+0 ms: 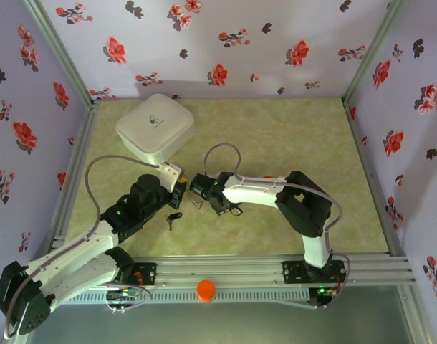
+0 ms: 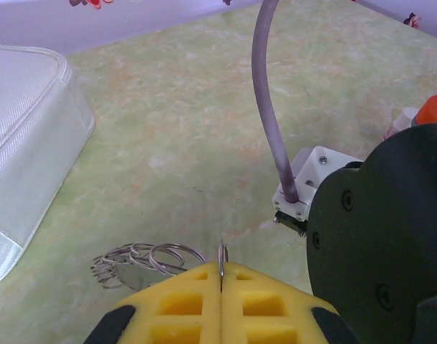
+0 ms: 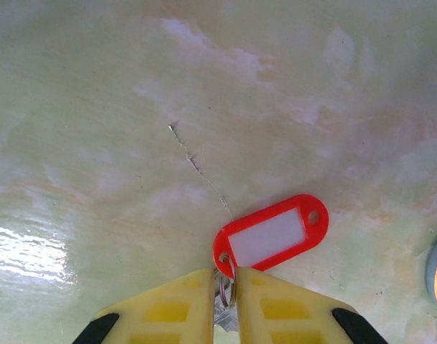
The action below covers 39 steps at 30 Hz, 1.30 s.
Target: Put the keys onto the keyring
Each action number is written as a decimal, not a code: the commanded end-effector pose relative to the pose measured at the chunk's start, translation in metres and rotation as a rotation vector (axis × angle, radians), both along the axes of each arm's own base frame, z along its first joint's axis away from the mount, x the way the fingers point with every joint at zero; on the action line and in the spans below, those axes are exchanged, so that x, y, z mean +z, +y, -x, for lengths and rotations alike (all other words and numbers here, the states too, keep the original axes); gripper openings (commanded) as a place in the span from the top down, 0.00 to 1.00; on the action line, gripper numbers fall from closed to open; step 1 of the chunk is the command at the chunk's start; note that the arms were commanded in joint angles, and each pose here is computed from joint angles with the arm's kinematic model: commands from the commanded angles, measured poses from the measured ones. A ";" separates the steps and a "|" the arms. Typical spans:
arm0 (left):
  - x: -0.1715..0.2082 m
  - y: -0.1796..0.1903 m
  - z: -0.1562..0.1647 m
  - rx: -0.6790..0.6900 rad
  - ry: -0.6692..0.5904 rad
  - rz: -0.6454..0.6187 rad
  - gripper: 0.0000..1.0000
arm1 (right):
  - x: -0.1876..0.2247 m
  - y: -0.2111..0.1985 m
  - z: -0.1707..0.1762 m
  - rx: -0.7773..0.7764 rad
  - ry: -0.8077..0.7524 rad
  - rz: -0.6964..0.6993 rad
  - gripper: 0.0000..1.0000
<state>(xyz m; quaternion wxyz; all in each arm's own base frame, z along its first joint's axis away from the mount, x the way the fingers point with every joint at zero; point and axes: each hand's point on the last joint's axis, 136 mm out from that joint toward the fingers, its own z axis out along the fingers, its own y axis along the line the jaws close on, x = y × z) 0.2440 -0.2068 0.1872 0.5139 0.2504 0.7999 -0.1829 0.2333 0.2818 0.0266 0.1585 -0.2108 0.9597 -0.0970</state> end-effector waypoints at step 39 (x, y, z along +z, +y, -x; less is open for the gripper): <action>0.028 -0.025 0.017 -0.182 -0.061 0.076 1.00 | 0.122 -0.006 -0.014 0.240 -0.325 -0.252 1.00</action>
